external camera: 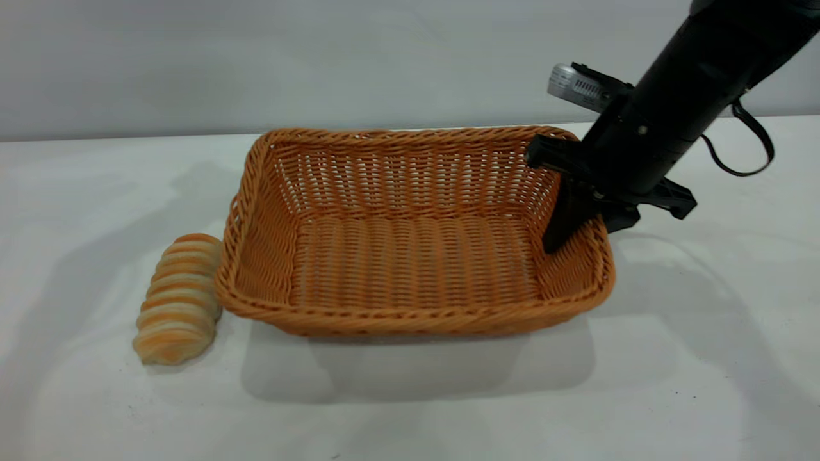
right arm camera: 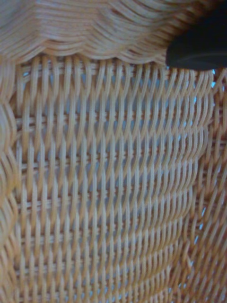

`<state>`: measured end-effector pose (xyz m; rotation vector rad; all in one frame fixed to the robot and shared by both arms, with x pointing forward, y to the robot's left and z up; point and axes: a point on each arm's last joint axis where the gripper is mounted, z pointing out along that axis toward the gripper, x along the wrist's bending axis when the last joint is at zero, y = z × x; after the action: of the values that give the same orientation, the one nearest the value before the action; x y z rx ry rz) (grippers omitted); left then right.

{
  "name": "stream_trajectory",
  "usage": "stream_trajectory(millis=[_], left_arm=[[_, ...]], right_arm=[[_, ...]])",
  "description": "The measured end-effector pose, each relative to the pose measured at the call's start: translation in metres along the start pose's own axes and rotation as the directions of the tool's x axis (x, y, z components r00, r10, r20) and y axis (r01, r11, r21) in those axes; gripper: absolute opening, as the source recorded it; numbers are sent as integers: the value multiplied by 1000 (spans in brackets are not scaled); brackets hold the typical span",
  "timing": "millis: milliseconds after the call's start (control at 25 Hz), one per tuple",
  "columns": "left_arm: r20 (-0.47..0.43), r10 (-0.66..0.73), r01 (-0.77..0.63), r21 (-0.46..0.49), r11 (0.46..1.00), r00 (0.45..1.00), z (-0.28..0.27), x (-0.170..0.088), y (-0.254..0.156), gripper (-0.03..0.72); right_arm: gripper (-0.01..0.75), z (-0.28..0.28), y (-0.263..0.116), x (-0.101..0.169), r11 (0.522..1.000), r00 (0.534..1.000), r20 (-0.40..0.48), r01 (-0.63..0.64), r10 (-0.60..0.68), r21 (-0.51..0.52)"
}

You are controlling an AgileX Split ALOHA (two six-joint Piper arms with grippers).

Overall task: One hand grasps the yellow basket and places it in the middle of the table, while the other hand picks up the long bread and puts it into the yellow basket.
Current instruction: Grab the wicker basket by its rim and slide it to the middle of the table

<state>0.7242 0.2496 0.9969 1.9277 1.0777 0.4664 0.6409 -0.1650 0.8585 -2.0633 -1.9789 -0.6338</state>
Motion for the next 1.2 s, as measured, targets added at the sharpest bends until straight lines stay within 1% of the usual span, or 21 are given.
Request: stream_trajectory(millis=[280,440,720,800,880,1080,1120,1200], left_arm=[[0,0,0,0,1000,1000,0,0,0,405],[0,-1,1,0,1000,1000,0,0,0,405],[0,-1,1,0,1000,1000,0,0,0,405],[0,-1,1,0,1000,1000,0,0,0,405],[0,-1,1,0,1000,1000,0,0,0,405],[0,-1,1,0,1000,1000,0,0,0,405],[0,-1,1,0,1000,1000,0,0,0,405],[0,-1,1,0,1000,1000,0,0,0,405]], right_arm=[[46,18,2,14,1000,1000,0,8,-8,30],[46,24,-2,13,999,1000,21,12,-13,53],[54,25,-1,13,999,1000,25,5,-7,47],[96,25,-1,13,999,1000,25,12,-14,47],[170,25,-1,12,999,999,26,23,-24,44],[422,25,0,12,998,998,25,50,-51,44],[463,25,0,12,998,998,25,53,-54,43],[519,25,0,12,998,998,29,58,-59,37]])
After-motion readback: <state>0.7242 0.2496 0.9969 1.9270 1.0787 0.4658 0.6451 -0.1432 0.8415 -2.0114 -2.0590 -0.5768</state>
